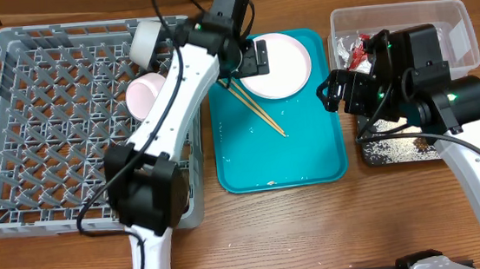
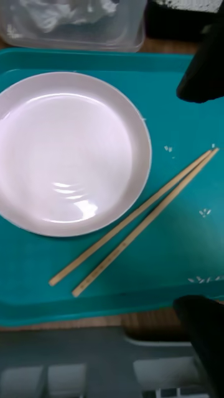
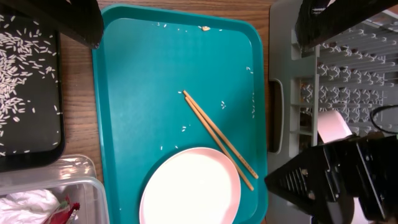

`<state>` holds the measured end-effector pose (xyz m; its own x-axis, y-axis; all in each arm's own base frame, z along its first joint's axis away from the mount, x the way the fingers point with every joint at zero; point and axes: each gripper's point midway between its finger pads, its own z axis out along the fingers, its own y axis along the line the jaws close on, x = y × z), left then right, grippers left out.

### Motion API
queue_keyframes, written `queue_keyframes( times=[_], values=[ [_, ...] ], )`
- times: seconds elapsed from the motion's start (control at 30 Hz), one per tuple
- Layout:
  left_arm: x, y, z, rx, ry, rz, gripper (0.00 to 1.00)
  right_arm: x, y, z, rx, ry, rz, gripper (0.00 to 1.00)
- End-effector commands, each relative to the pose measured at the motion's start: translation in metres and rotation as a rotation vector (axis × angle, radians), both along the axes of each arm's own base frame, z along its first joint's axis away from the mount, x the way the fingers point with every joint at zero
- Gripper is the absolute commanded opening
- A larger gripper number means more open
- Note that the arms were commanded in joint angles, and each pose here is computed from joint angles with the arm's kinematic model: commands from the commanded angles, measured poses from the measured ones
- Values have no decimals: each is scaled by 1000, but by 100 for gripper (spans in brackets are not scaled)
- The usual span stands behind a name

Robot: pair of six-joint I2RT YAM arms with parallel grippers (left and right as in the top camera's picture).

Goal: Sort waste into correct bins and load items into the dishwasher
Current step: 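Move the left gripper over the white plate on the teal tray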

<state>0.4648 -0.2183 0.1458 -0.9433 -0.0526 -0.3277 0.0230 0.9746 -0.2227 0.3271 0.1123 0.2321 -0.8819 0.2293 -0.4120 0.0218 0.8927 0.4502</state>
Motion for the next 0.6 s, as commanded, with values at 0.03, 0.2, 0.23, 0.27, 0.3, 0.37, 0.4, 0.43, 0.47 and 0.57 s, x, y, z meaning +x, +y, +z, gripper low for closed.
queue_keyframes(
  times=[0.03,0.2,0.23,0.27,0.3,0.37,0.4,0.43,0.47,0.57],
  values=[
    [0,-27,23,-78,-31,-82,100,1,-2,1,-9,-8,-5,100],
    [-2,-47,27,-129,-40,-61,100,1,-2,1,-9,-8,-5,100],
    [-3,-49,27,-134,-37,-54,100,1,-2,1,-9,-8,-5,100],
    [-2,-52,27,-137,-42,-56,100,1,-2,1,-9,-7,-5,100],
    [-2,-52,27,-132,-47,-54,100,1,-2,1,-9,-7,-5,100],
    [0,-51,25,-125,-44,6,91,1,-2,1,-9,-8,-5,100],
    [1,-49,23,-116,-43,43,91,1,-2,1,-9,-8,-5,100],
    [2,-46,20,-99,-42,97,89,1,-2,1,-9,-8,-5,100],
    [3,-41,18,-83,-44,146,88,1,-2,1,-9,-7,-5,100],
    [5,-29,7,-31,-56,308,84,1,-2,1,-9,-7,-5,100]
  ],
)
